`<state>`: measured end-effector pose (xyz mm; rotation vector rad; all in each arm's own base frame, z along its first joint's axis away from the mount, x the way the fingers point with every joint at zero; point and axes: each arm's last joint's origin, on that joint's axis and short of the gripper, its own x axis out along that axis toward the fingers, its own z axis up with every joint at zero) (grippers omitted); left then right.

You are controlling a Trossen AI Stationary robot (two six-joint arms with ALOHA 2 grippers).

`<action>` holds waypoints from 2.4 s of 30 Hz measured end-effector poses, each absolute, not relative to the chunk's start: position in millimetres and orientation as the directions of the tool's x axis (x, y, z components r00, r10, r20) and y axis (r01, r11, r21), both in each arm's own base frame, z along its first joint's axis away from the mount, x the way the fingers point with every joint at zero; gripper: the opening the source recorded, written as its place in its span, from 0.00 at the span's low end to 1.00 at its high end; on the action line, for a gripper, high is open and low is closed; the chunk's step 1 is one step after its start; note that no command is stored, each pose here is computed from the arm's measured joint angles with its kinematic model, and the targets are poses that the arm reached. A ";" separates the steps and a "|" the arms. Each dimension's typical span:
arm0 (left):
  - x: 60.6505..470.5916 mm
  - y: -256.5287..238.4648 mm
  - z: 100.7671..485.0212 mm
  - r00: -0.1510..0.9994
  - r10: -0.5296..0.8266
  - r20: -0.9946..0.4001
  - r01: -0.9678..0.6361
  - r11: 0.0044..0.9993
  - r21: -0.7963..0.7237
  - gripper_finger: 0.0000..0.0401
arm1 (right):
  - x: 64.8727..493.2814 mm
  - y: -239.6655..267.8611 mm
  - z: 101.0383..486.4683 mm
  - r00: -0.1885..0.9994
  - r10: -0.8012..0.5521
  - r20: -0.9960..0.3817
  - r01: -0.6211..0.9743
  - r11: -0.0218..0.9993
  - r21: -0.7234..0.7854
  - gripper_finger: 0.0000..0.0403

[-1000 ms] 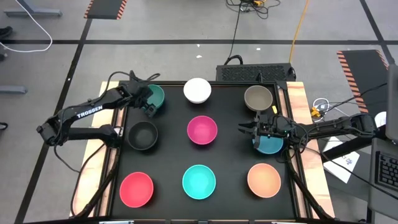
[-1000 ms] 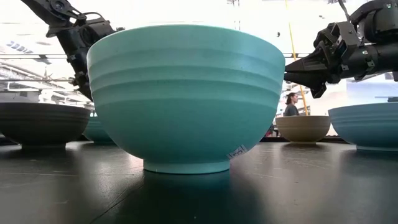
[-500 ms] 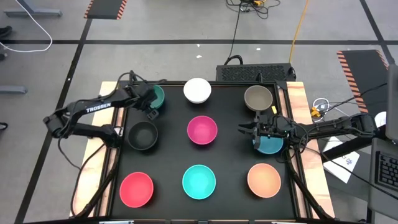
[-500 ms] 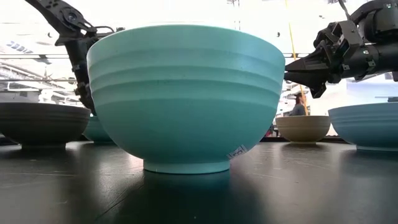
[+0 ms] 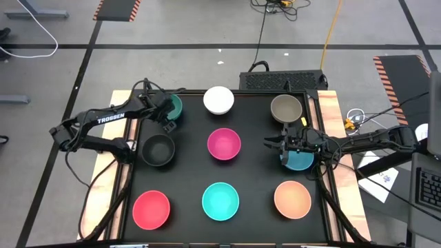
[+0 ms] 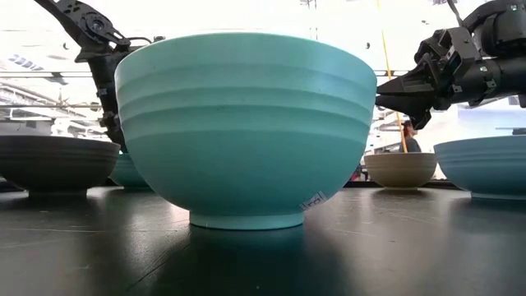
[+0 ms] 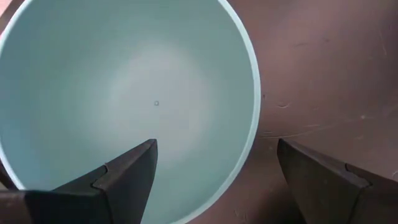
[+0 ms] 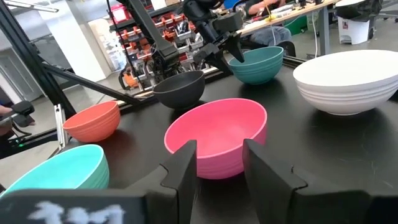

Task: Nest bowls inside each other
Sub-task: Stack the dark green bowl on the light green bowl

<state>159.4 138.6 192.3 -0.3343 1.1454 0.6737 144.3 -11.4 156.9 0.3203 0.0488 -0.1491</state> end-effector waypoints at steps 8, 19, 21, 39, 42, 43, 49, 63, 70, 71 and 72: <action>160.1 138.9 189.1 0.238 0.296 -0.925 -0.634 0.769 0.083 0.84 | 144.3 -11.4 157.0 0.988 -0.138 -0.071 0.154 0.937 0.314 0.30; 167.7 145.9 166.9 0.160 0.250 -0.955 -0.628 0.772 0.097 0.61 | 144.3 -11.3 157.0 0.988 -0.137 -0.071 0.153 0.936 0.317 0.30; 168.1 146.4 165.4 0.156 0.247 -0.956 -0.628 0.772 0.097 0.56 | 144.3 -11.4 156.9 0.988 -0.137 -0.071 0.153 0.936 0.317 0.30; 167.8 147.5 165.6 0.133 0.274 -0.952 -0.585 0.797 0.148 0.03 | 144.3 -11.3 156.9 0.988 -0.136 -0.072 0.152 0.936 0.317 0.30; 167.4 147.8 165.6 0.119 0.287 -0.950 -0.586 0.793 0.166 0.02 | 144.3 -11.3 156.9 0.988 -0.136 -0.072 0.152 0.936 0.317 0.30; 167.2 147.9 165.6 0.115 0.291 -0.950 -0.584 0.794 0.172 0.01 | 144.3 -11.3 157.0 0.988 -0.136 -0.071 0.152 0.936 0.317 0.30; 167.7 149.1 168.8 0.100 0.301 -0.948 -0.576 0.795 0.191 0.01 | 144.3 -11.3 157.0 0.988 -0.136 -0.072 0.152 0.936 0.317 0.30; 187.7 152.2 212.6 0.117 0.337 -0.934 -0.544 0.809 0.223 0.00 | 144.2 -11.3 155.1 0.987 -0.136 -0.090 0.158 0.936 0.315 0.30; 196.2 142.8 226.7 0.116 0.322 -0.940 -0.508 0.832 0.222 0.00 | 144.2 -11.3 154.8 0.986 -0.136 -0.094 0.159 0.936 0.314 0.30; 196.8 140.7 227.6 0.111 0.315 -0.943 -0.504 0.835 0.220 0.00 | 144.1 -11.3 154.7 0.986 -0.136 -0.094 0.160 0.936 0.314 0.30; 197.8 138.8 228.4 0.110 0.311 -0.944 -0.497 0.840 0.219 0.00 | 144.2 -11.3 154.8 0.986 -0.136 -0.094 0.159 0.936 0.314 0.30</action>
